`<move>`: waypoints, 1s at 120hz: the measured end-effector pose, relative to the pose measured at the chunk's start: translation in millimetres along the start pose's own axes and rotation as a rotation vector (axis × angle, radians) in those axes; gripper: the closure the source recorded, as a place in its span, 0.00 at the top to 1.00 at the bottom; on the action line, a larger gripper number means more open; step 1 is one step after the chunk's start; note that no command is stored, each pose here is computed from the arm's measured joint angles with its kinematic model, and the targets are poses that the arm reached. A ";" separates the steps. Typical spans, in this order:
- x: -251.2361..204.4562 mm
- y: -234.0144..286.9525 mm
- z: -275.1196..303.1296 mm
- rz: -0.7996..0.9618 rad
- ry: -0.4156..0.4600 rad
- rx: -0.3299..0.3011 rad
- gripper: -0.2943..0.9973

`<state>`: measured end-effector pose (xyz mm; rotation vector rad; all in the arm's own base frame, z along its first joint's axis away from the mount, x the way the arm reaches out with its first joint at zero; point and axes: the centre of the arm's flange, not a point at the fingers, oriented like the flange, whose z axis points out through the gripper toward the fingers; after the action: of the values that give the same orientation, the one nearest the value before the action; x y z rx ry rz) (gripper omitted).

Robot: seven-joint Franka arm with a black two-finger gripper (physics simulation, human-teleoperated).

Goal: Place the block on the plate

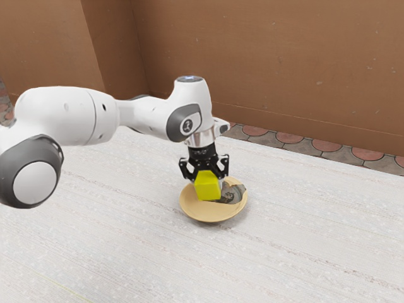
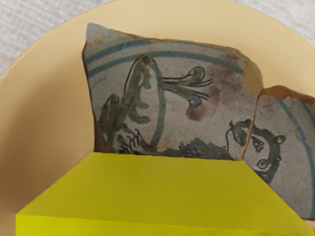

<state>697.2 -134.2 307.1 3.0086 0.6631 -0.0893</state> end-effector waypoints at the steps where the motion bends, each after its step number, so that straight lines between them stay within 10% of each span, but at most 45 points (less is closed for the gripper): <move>1: -0.1 0.4 0.8 0.001 -0.001 0.000 0.56; 56: -3.5 -8.0 -51.9 0.025 0.040 -0.017 0.74; 120: -10.9 -145.0 -221.3 0.301 0.091 0.068 0.77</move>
<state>636.0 8.2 521.9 3.1527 0.2105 0.0403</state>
